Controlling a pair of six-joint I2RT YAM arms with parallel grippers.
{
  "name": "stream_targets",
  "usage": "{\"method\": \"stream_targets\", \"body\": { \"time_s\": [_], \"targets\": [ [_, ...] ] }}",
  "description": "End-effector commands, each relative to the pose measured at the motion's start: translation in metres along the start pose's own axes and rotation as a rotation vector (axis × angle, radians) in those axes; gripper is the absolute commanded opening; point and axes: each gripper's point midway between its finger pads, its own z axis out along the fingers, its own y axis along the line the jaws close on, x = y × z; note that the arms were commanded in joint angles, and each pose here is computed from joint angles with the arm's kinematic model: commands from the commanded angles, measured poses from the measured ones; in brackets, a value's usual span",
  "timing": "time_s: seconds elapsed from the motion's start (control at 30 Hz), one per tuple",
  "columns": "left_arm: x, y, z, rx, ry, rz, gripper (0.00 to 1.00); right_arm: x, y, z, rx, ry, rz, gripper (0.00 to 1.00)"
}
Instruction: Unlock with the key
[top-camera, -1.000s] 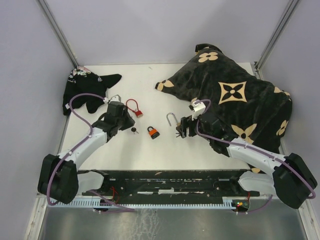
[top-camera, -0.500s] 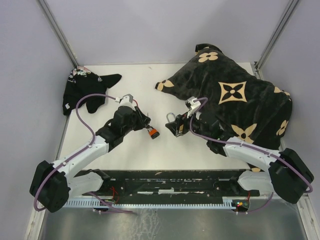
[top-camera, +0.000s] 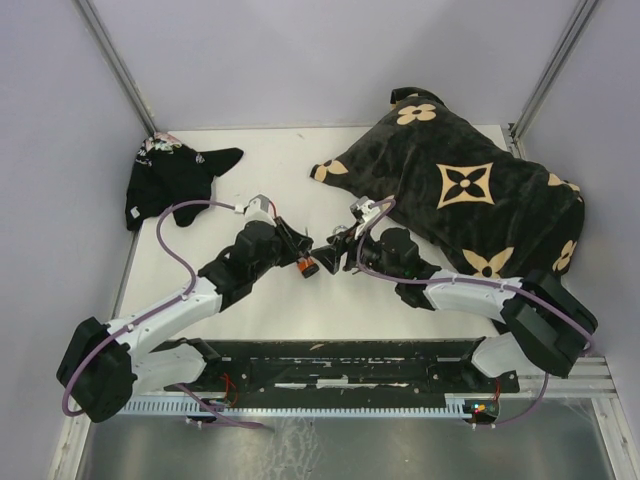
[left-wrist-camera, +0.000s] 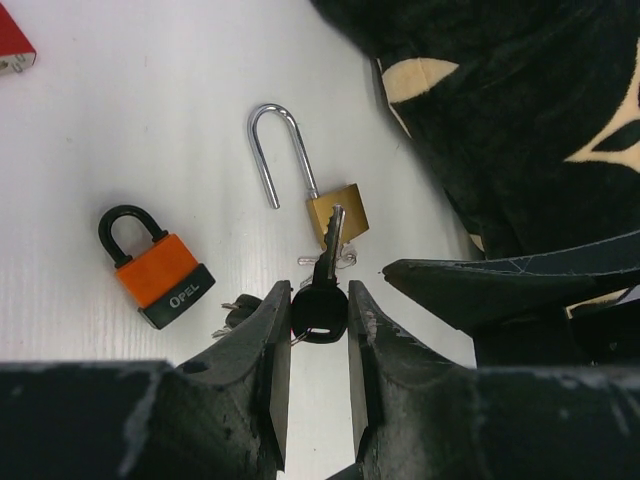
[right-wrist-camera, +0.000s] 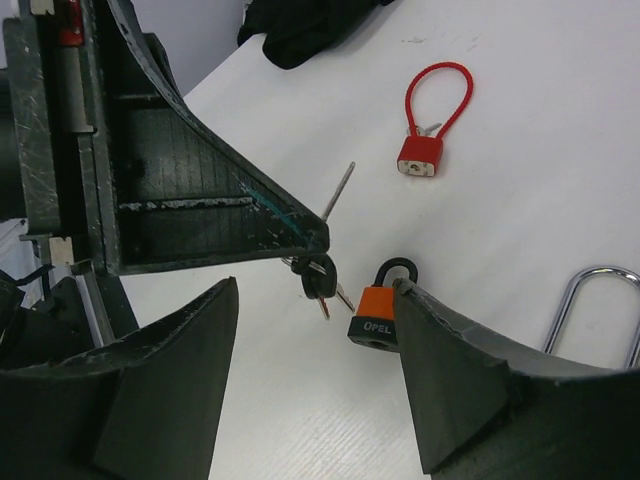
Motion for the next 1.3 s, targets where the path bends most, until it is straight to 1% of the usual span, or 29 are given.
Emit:
{"method": "stream_targets", "body": {
  "time_s": [0.0,0.17,0.33,0.5,0.77,0.83,1.07,1.27],
  "targets": [
    [-0.012,-0.014,-0.001,0.043,-0.072,-0.138,0.12,-0.038,0.015,0.010,-0.046,-0.154,0.000,0.70],
    [-0.010,-0.021,-0.001,0.067,-0.064,-0.173,0.12,-0.034,0.015,0.012,-0.056,-0.183,0.017,0.68],
    [-0.013,-0.023,-0.003,0.072,-0.073,-0.185,0.12,-0.027,0.007,0.008,-0.025,-0.195,0.029,0.62],
    [-0.013,-0.023,-0.004,0.071,-0.072,-0.153,0.12,-0.020,-0.001,-0.006,0.013,-0.205,0.024,0.61],
    [-0.013,-0.031,-0.006,0.098,-0.060,-0.151,0.12,-0.026,0.009,-0.004,-0.042,-0.228,0.005,0.60],
    [-0.013,-0.033,-0.006,0.101,-0.060,-0.156,0.12,-0.029,0.010,-0.003,-0.051,-0.245,0.000,0.61],
    [-0.011,-0.038,-0.004,0.108,-0.051,-0.173,0.12,-0.027,0.017,0.004,-0.094,-0.243,-0.009,0.59],
    [-0.008,-0.038,-0.001,0.102,-0.042,-0.219,0.12,-0.019,0.011,0.006,-0.084,-0.238,-0.022,0.58]
  ]
}}
